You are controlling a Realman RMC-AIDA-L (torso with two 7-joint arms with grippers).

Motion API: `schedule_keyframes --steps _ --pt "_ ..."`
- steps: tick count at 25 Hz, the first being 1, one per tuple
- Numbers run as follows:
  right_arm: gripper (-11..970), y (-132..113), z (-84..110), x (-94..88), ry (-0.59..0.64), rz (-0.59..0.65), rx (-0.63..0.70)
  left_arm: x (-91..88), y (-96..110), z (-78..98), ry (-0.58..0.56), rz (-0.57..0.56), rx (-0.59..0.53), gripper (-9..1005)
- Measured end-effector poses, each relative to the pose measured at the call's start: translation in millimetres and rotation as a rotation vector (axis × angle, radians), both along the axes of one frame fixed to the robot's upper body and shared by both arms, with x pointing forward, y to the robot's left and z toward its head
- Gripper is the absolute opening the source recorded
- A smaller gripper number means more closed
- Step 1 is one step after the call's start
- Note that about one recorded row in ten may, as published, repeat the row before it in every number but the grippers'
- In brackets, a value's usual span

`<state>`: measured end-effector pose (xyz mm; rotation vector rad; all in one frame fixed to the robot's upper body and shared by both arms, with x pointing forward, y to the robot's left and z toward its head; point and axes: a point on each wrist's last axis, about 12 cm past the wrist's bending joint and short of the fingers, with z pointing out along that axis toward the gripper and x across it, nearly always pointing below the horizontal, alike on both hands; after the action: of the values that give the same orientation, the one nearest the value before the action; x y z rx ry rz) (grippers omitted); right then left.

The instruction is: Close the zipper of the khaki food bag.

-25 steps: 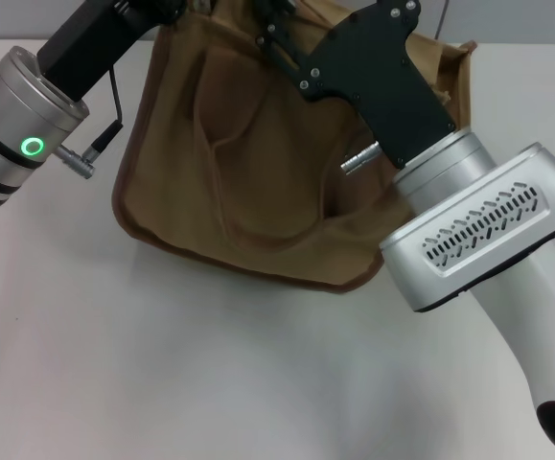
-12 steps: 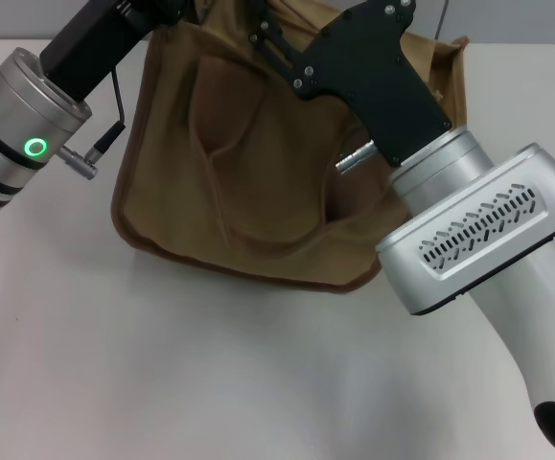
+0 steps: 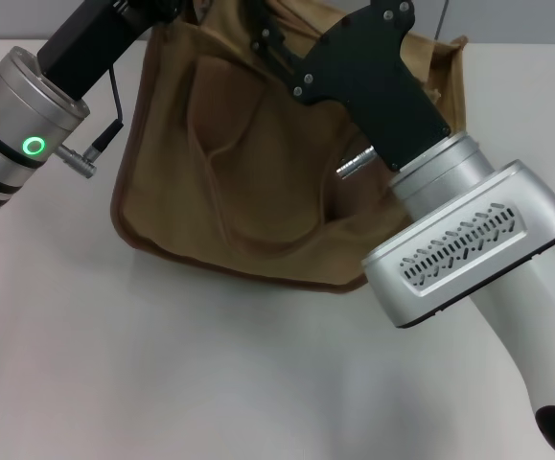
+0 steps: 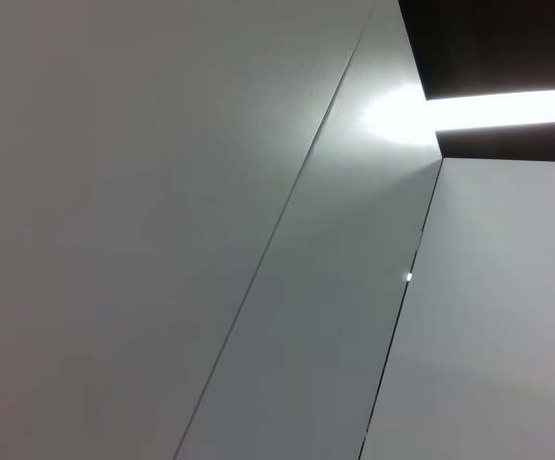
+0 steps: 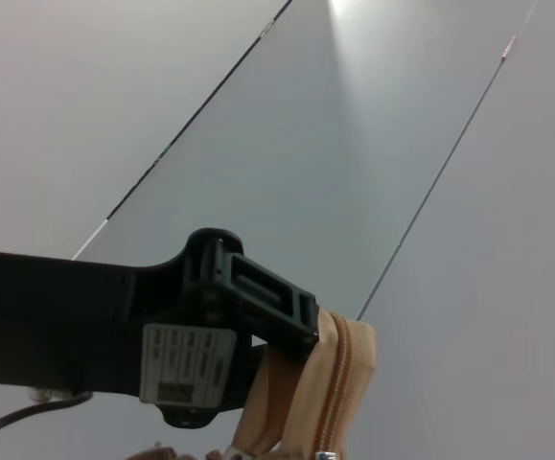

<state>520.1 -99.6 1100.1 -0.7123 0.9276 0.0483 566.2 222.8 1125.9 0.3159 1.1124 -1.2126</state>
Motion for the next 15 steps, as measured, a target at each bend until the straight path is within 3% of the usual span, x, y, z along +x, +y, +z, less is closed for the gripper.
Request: schedule_keyframes --steps 9,15 --pt "791 4.6 -3.1 -5.0 -0.063 -0.028 -0.111 0.2 -0.1 -0.1 0.001 0.000 0.001 25" --pt "782 4.5 -2.4 -3.9 -0.062 -0.034 -0.109 0.2 -0.1 -0.1 0.001 0.001 0.001 25"
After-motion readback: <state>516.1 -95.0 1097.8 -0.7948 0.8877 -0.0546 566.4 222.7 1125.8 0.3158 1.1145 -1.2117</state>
